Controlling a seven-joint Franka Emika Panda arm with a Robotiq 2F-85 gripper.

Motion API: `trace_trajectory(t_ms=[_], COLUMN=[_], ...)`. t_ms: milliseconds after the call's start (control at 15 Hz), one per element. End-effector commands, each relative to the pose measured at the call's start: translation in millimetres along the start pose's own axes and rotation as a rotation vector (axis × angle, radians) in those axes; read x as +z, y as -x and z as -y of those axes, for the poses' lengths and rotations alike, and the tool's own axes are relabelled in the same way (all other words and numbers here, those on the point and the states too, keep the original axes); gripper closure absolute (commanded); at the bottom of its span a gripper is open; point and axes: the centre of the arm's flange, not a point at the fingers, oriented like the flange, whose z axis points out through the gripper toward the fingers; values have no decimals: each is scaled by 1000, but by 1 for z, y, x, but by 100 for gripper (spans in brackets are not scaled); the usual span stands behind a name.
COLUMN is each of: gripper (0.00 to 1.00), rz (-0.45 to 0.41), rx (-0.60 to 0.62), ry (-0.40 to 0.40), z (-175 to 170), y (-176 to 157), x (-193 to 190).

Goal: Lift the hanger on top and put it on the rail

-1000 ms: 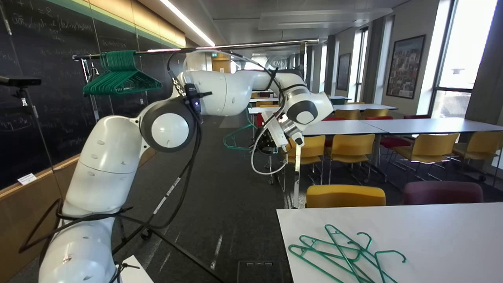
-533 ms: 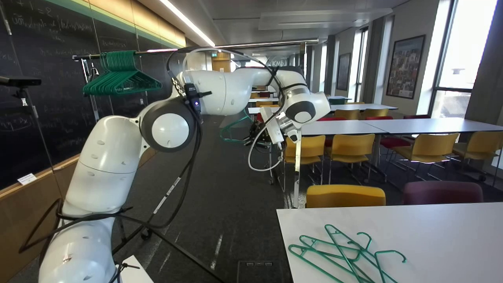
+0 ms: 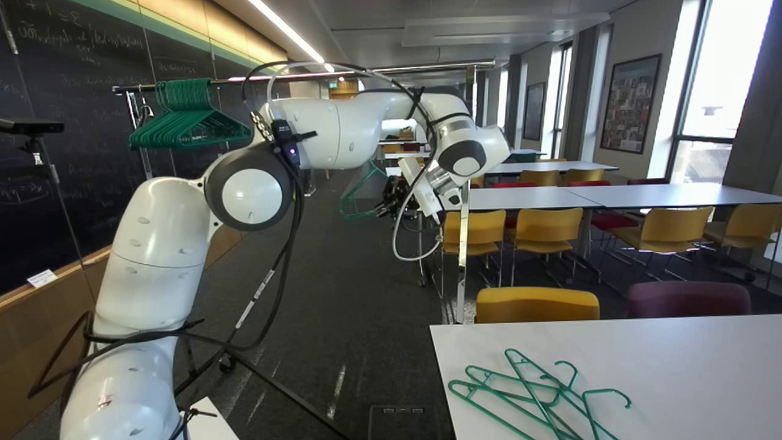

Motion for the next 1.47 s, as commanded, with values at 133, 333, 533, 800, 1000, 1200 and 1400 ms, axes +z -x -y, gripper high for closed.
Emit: trace_trajectory(t_ms=[133,333,533,800,1000,1200,1400], gripper=[90,90,90,98,98,98,98], rz=[-7,-9,-6,-9,-89,-262,-450], rx=[-115,-154,-155,-173,-246,-276,-219], ry=[46,67,65,59,52,58,67], z=[19,26,24,33,82,143,195], y=[15,21,21,13,-16,-50,-79], x=[-9,-12,-11,-8,-2,2,7])
